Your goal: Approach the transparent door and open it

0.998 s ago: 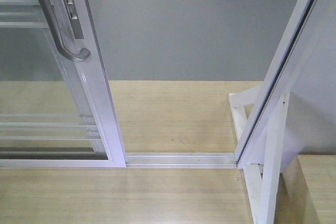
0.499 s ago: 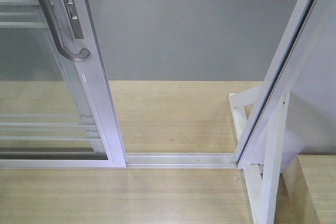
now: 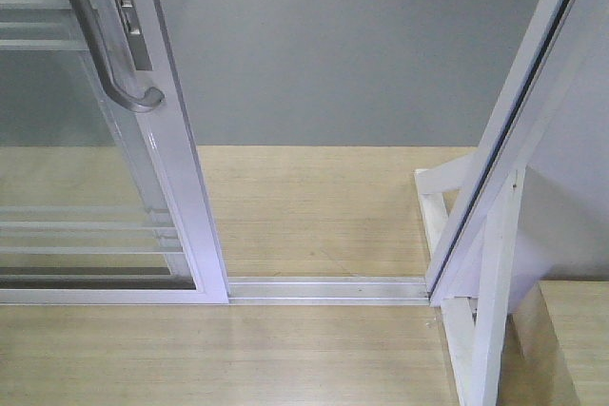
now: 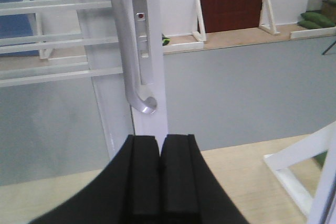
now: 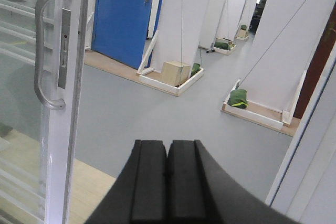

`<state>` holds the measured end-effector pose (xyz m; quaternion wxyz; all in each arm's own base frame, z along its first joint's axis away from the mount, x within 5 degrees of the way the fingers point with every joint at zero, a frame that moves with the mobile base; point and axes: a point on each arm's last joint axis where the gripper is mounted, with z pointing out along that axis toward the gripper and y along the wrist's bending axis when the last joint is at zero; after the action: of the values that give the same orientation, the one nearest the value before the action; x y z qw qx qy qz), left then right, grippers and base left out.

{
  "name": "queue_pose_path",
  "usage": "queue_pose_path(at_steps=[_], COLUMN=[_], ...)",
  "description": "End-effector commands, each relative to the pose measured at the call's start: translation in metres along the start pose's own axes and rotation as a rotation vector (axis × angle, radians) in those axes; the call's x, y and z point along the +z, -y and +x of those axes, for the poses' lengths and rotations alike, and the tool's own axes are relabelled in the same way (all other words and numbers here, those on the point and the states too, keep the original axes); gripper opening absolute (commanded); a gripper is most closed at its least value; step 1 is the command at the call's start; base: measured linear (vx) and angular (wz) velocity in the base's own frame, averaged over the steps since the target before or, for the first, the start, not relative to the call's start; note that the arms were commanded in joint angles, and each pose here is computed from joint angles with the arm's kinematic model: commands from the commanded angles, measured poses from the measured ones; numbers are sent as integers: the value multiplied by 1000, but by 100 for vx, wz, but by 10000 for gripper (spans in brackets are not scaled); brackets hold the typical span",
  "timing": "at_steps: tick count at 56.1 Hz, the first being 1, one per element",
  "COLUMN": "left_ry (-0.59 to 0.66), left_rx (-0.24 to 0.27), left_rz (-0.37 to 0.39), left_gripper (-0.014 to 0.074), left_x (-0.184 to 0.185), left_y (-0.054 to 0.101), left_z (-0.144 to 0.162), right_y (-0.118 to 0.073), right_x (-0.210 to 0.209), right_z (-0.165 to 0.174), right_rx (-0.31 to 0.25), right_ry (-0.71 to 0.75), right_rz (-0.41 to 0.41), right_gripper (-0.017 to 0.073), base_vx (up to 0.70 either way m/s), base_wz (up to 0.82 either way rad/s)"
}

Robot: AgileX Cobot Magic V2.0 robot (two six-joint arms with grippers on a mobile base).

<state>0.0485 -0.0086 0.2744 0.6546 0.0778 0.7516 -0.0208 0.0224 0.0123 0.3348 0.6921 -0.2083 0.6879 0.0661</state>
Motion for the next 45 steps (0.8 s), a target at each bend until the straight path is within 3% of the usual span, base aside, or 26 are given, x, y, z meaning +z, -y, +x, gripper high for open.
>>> queue_pose_path(at_steps=[1, 7, 17, 21, 28, 45], left_ry=[126, 189, 227, 195, 184, 184], left_rx=[47, 53, -25, 9, -15, -14], left_rz=[-39, -54, -58, -58, -54, -54], left_gripper=[0, 1, 1, 1, 1, 1], left_x=[0, 2, 15, 15, 15, 15], left_y=[-2, -1, 0, 0, 1, 1], left_z=[3, 28, 65, 65, 67, 67], right_y=[3, 3, 3, 3, 3, 3], right_x=[-1, -1, -1, -1, -1, -1], right_z=[-15, -15, -15, -15, -14, -14], right_rx=[1, 1, 1, 1, 1, 1], right_ry=[89, 89, 89, 90, 88, 88], right_rz=[22, 22, 22, 22, 22, 22], right_gripper=[-6, -6, -6, -6, -6, -6], base_vx=[0, 0, 0, 0, 0, 0], base_wz=[0, 0, 0, 0, 0, 0])
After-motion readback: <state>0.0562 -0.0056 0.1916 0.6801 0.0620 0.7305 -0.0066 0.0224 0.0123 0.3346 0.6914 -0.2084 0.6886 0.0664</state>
